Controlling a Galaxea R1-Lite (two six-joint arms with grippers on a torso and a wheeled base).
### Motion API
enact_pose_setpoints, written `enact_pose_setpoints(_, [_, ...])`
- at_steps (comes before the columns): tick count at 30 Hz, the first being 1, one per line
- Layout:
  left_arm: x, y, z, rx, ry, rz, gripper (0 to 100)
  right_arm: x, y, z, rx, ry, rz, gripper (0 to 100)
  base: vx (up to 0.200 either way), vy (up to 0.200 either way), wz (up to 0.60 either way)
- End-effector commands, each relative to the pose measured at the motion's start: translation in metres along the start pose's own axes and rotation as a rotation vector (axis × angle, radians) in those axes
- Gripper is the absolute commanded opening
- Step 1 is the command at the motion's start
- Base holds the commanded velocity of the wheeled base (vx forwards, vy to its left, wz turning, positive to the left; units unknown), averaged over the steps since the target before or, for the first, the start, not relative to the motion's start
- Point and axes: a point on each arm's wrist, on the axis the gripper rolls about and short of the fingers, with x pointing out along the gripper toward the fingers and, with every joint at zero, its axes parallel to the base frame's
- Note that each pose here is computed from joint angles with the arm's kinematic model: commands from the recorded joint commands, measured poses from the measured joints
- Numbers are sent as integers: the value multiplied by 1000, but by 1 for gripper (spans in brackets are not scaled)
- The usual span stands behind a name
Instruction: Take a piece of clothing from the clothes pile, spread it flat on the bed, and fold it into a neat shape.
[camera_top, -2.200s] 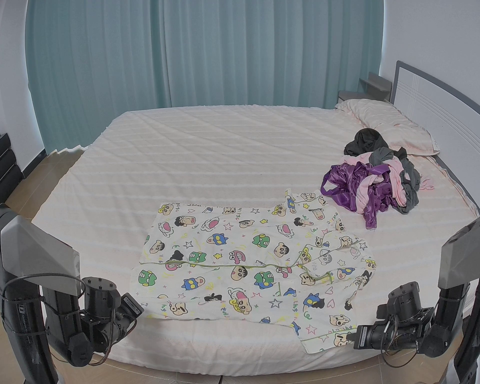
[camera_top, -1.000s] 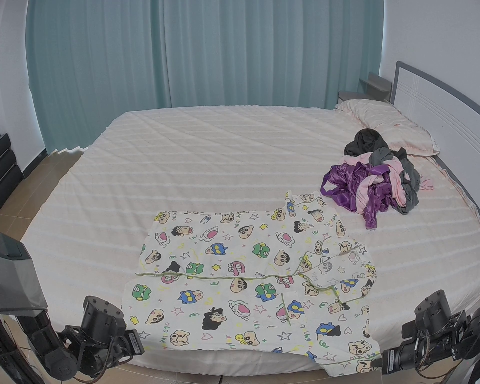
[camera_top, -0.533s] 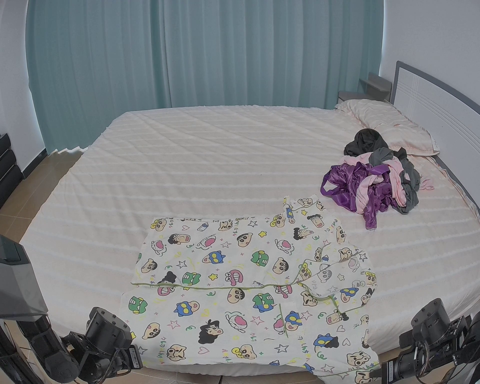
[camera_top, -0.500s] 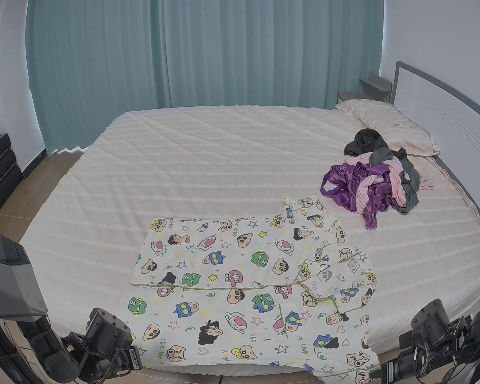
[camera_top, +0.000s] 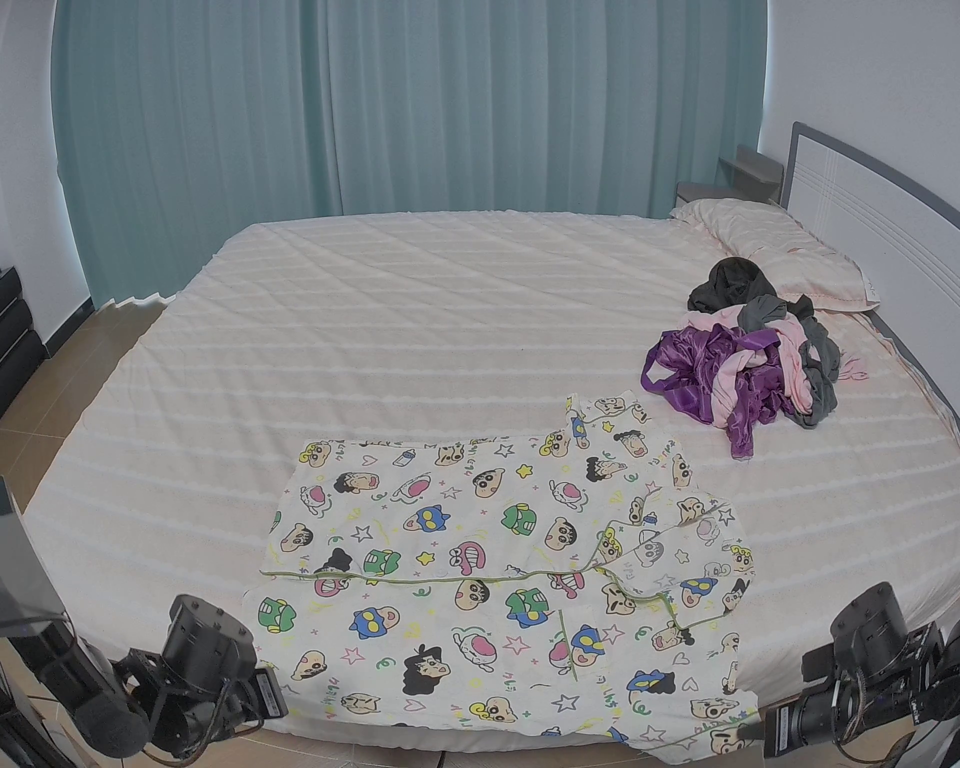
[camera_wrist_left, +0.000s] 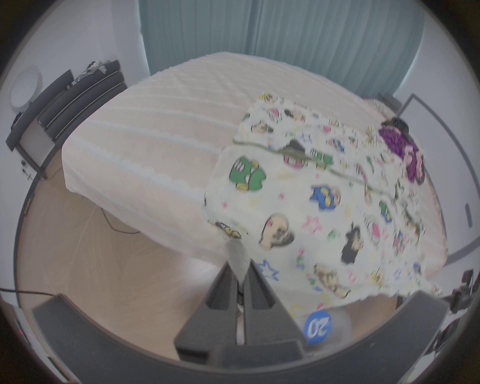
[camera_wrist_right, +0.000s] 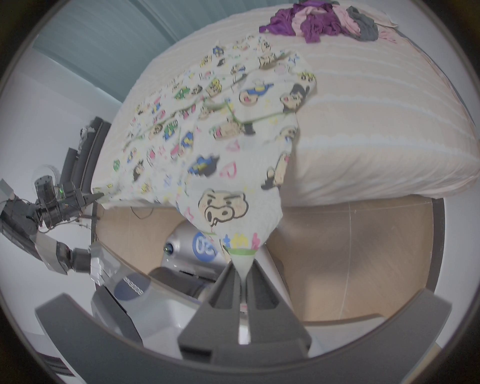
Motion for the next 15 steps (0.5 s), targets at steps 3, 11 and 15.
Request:
enact_pose_setpoints(3, [-2,-10,43,-130,-129,-43,0,-18,8,35,59,-220,32,0,0,0,0])
enact_pose_setpoints(11, [4,-20,73,-188,-15,-86,0,-8,11,66,113,-246,7,0,0,0,0])
enact_pose_setpoints(15, [4,-25,99,-319,27,-114,0,-3,7,86,162,-268,-14,0,0,0,0])
